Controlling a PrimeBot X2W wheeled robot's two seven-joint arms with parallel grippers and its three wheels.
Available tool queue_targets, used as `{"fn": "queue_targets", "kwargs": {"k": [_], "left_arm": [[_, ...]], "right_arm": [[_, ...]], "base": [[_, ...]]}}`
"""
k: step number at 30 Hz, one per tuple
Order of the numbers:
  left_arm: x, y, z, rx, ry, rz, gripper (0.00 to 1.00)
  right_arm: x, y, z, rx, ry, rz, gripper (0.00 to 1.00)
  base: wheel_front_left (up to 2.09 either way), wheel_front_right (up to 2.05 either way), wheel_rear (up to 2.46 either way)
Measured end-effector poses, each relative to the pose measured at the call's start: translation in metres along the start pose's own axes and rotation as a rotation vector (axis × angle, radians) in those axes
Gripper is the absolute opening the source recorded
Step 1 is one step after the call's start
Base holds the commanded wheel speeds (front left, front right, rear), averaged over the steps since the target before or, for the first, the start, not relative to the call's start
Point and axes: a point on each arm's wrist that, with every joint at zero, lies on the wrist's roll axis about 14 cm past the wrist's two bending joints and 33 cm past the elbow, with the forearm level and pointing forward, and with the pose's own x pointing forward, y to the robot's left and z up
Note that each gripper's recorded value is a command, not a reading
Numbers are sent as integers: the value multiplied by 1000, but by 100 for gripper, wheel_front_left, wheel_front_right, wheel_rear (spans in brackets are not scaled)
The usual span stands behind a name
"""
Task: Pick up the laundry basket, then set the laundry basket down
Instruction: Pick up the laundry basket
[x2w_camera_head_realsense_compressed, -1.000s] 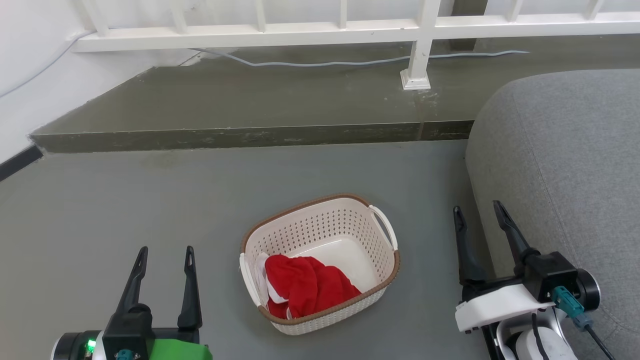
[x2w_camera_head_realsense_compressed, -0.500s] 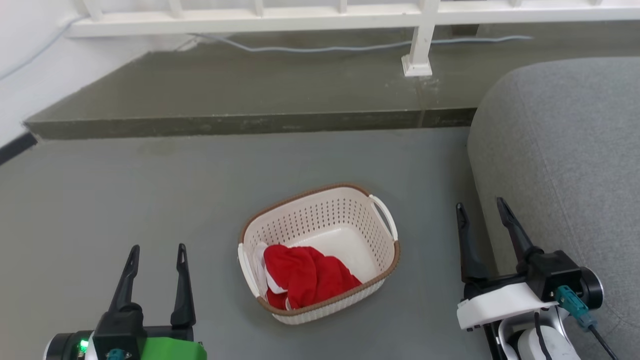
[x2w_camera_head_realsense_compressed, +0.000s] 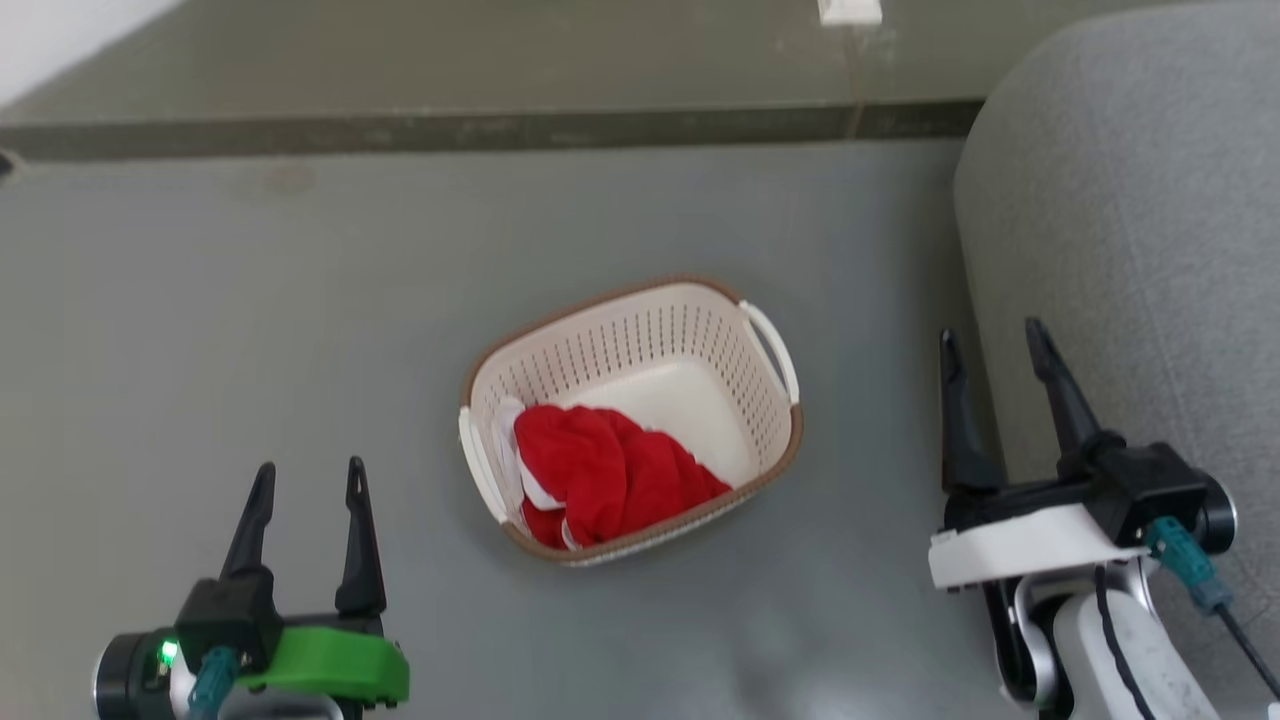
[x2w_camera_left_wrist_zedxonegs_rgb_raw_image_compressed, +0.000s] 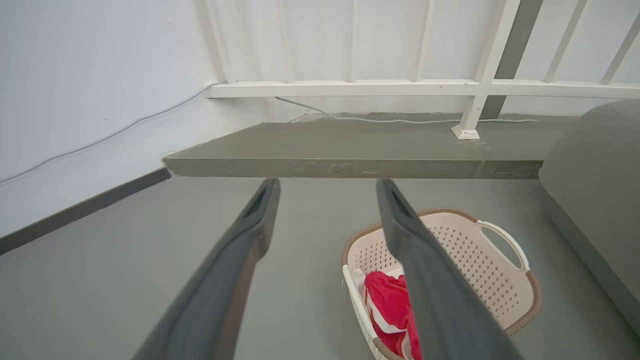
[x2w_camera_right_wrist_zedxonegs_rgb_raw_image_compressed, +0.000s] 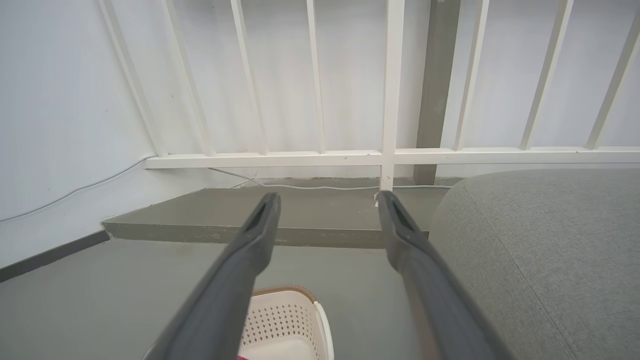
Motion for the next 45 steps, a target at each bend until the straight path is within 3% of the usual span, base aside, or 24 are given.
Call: {"fn": "queue_targets", "kwargs": {"k": [22,32,45], "left_arm": [[72,14,-128,-51,323,52,100],[105,2,-179,-67,412,32,100],[98,-18,-252,-90,591,-21,100]], "right_arm": [[79,-12,-41,10,13,-9,100],[108,-29,-67,-8,19,-39,100],[122,-45,-107,-20,76,-70,100]], "base": [[0,0,0],[0,0,0],[0,0,0]]}}
